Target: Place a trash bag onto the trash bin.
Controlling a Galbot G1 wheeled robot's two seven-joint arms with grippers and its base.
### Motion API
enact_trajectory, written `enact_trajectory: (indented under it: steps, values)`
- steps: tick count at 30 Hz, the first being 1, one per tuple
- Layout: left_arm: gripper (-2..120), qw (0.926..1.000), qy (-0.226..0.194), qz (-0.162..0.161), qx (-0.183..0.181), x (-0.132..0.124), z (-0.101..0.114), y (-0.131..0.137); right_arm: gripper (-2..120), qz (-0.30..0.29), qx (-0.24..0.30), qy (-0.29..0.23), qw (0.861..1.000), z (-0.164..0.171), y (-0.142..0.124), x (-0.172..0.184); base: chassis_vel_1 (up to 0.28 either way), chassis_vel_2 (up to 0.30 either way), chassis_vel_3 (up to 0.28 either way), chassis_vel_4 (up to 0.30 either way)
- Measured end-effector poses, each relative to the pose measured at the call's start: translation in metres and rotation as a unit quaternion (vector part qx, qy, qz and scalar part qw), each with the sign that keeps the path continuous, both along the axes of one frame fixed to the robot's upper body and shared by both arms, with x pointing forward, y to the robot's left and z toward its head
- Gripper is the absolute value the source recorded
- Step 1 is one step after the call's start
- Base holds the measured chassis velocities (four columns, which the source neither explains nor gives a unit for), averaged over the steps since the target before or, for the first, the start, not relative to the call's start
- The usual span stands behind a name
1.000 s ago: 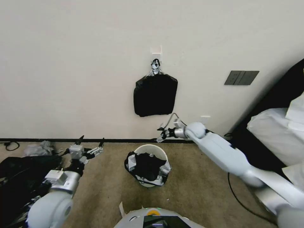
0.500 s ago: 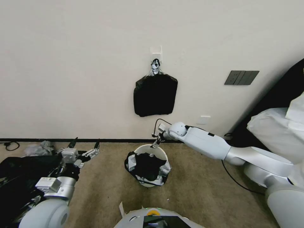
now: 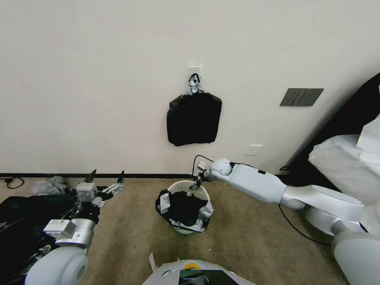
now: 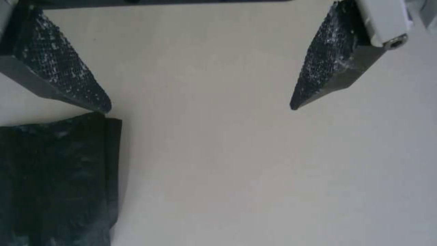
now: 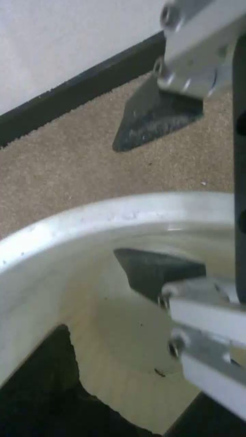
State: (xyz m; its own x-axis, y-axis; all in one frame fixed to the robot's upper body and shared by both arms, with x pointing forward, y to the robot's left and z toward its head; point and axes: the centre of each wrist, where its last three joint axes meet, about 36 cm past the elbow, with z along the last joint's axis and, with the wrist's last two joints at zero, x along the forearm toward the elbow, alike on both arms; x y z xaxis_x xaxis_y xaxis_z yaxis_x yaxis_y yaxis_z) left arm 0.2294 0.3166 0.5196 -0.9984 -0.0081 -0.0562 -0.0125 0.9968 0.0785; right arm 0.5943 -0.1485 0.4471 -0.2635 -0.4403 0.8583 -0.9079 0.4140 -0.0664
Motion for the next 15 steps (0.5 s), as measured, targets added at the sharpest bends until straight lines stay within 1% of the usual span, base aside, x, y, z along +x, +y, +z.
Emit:
enact_trajectory:
  steps: [1, 2, 3, 5, 6, 7, 9, 10, 12, 14, 15]
  values:
    - [100, 1.0, -0.001, 0.0, -0.001, 0.0, 0.001, -0.001, 49, 0.0, 0.001, 0.001, 1.0, -0.001, 0.0, -0.001, 0.0, 0.0, 0.0, 0.0]
    - [100, 1.0, -0.001, 0.0, -0.001, 0.0, 0.001, -0.001, 49, 0.0, 0.001, 0.001, 1.0, -0.001, 0.0, -0.001, 0.0, 0.0, 0.0, 0.0]
    - [100, 1.0, -0.002, 0.0, -0.002, 0.0, 0.001, -0.002, 45, -0.001, 0.001, 0.001, 1.0, -0.001, -0.001, -0.001, 0.0, 0.0, 0.0, 0.0]
    - [100, 1.0, -0.003, 0.001, -0.005, -0.001, 0.002, -0.006, 34, -0.004, 0.003, 0.001, 1.0, -0.002, -0.002, -0.001, 0.0, 0.0, 0.0, 0.0]
    - [100, 1.0, -0.003, 0.003, -0.005, -0.002, 0.002, -0.007, 30, -0.005, 0.005, 0.0, 1.0, -0.002, -0.002, -0.002, 0.0, 0.0, 0.0, 0.0]
    - [100, 1.0, -0.003, 0.003, -0.005, -0.002, 0.002, -0.007, 30, -0.005, 0.005, 0.0, 1.0, -0.002, -0.002, -0.002, 0.0, 0.0, 0.0, 0.0]
    - [100, 0.9999, -0.002, 0.008, -0.007, -0.003, 0.0, -0.01, 21, -0.009, 0.008, 0.0, 1.0, -0.001, -0.004, -0.002, 0.0, 0.0, 0.0, 0.0]
    - [100, 0.9999, -0.002, 0.008, -0.007, -0.003, 0.0, -0.01, 21, -0.009, 0.008, 0.0, 1.0, -0.001, -0.004, -0.002, 0.0, 0.0, 0.0, 0.0]
    - [100, 0.9999, -0.001, 0.011, -0.01, -0.003, -0.002, -0.014, 10, -0.018, 0.014, 0.002, 1.0, -0.003, -0.009, -0.004, 0.0, 0.0, 0.0, 0.0]
    - [100, 0.9999, -0.001, 0.011, -0.012, -0.003, -0.003, -0.019, 7, -0.038, 0.026, 0.003, 0.999, -0.004, -0.019, -0.007, 0.0, 0.0, 0.0, 0.0]
    - [100, 0.9999, -0.001, 0.011, -0.012, -0.003, -0.003, -0.019, 7, -0.038, 0.026, 0.003, 0.999, -0.004, -0.019, -0.007, 0.0, 0.0, 0.0, 0.0]
